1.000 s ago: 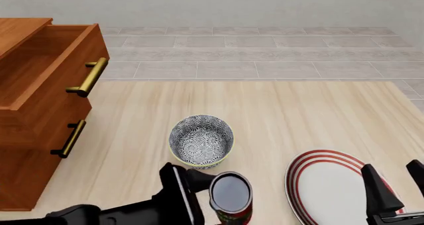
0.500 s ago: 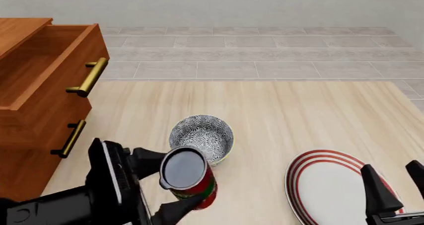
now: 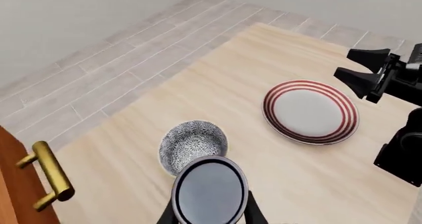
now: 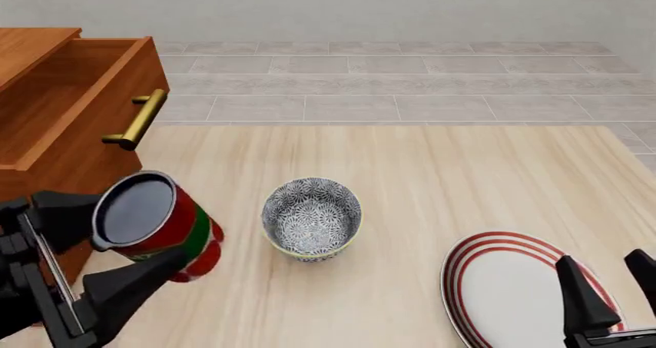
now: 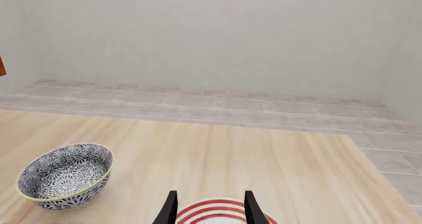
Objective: Put the ketchup in the top drawer of the cabinet.
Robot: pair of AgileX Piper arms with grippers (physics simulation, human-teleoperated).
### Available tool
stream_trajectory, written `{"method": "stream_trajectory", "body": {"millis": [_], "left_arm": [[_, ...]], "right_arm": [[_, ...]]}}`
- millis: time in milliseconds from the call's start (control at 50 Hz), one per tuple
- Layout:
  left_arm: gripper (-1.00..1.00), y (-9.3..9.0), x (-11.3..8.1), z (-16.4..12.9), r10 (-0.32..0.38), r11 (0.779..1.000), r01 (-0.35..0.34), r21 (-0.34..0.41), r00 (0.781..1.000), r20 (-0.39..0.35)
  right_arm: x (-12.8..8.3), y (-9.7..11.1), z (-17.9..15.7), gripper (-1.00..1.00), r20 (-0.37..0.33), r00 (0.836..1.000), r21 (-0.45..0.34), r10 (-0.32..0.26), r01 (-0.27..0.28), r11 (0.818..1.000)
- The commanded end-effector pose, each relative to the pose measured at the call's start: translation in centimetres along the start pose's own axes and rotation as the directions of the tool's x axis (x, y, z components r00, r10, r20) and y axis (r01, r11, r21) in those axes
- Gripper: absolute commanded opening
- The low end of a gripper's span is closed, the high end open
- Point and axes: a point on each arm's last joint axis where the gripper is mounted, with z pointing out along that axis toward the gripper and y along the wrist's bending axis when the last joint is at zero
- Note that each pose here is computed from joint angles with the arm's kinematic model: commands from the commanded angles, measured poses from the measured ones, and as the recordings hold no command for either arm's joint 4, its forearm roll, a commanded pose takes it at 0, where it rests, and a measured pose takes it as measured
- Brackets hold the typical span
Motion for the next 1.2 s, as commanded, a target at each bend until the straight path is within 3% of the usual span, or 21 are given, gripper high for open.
{"method": "stream_trajectory", "body": {"millis": [20, 140, 340, 540, 640, 780, 820, 1000, 1200], "left_arm": [[-1.00, 1.1, -2.3, -4.5, 0.039, 0.991, -0.038, -0.127, 0.999, 0.007], [-1.00, 1.4, -3.9, -6.8, 0.052, 0.976, -0.043, -0.215, 0.998, 0.037], [-1.00, 1.7, -6.6, -8.4, 0.036, 0.967, -0.021, -0.254, 0.998, 0.054], [-1.00, 1.9, -7.3, -8.8, 0.049, 0.948, -0.030, -0.316, 0.997, 0.052], [-1.00, 2.2, -9.5, -9.9, 0.070, 0.934, -0.042, -0.356, 0.995, 0.065], [-1.00, 2.8, -11.0, -9.4, 0.077, 0.917, -0.053, -0.394, 0.996, 0.045], [-1.00, 3.3, -11.4, -8.8, 0.041, 0.915, -0.025, -0.402, 0.999, 0.032], [-1.00, 4.6, -11.9, -7.3, 0.004, 0.887, -0.004, -0.461, 1.000, 0.000], [-1.00, 6.3, -12.6, -6.3, -0.019, 0.841, 0.004, -0.542, 1.000, -0.021]], "right_arm": [[-0.1, 0.0, 0.1, 1.00, -0.004, 1.000, -0.003, 0.001, -0.001, 1.000], [0.4, 0.0, 0.1, 1.00, -0.006, 1.000, -0.006, 0.002, -0.002, 1.000], [0.2, 0.0, 0.1, 1.00, -0.010, 1.000, -0.005, 0.005, -0.005, 1.000], [0.3, 0.0, 0.1, 1.00, -0.011, 1.000, -0.004, 0.004, -0.004, 1.000], [0.4, 0.1, 0.2, 1.00, -0.013, 1.000, -0.007, 0.008, -0.008, 1.000], [0.2, 0.1, 0.3, 1.00, -0.016, 1.000, -0.012, 0.007, -0.007, 1.000], [0.2, 0.1, 0.3, 1.00, -0.017, 1.000, -0.011, 0.007, -0.007, 1.000], [0.3, 0.1, 0.4, 1.00, -0.019, 1.000, -0.012, 0.009, -0.009, 1.000], [0.3, 0.1, 0.4, 1.00, -0.017, 1.000, -0.013, 0.012, -0.012, 1.000]]}}
